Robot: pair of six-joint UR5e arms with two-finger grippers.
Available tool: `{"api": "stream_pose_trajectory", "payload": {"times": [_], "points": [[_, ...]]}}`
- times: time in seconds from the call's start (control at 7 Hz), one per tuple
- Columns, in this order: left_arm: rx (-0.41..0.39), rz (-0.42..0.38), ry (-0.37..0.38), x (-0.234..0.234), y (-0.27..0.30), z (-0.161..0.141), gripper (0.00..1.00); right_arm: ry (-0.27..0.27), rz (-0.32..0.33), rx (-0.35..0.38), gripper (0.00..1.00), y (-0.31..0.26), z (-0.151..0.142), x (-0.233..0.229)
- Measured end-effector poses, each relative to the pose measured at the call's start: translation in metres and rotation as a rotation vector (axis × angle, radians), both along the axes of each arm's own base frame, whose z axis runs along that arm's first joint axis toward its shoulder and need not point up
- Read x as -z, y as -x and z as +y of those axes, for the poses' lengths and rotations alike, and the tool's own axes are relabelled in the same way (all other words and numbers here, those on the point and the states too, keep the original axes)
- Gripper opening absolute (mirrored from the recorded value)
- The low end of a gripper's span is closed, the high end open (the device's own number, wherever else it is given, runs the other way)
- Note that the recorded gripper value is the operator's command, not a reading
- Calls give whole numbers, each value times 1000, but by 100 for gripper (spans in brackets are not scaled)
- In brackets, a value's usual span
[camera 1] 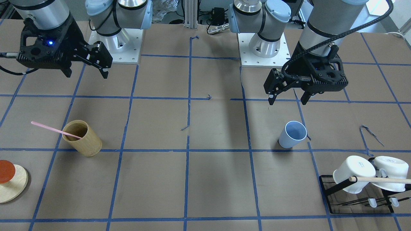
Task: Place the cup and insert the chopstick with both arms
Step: 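Lower the left gripper toward the light blue cup while the right gripper hovers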
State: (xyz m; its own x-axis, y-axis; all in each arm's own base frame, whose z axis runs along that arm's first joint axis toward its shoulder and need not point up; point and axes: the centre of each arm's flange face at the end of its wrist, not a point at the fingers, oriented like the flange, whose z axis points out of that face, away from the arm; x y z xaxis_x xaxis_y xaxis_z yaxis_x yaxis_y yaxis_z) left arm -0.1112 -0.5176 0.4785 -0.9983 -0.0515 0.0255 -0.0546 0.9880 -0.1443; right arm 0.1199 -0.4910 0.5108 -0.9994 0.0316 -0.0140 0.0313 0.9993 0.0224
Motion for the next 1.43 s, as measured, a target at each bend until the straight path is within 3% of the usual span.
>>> {"api": "stream_pose_trajectory", "payload": {"times": [1.43], "points": [[0, 2, -3, 2, -1, -1, 100, -18, 8, -8, 100, 2, -2, 6]]}}
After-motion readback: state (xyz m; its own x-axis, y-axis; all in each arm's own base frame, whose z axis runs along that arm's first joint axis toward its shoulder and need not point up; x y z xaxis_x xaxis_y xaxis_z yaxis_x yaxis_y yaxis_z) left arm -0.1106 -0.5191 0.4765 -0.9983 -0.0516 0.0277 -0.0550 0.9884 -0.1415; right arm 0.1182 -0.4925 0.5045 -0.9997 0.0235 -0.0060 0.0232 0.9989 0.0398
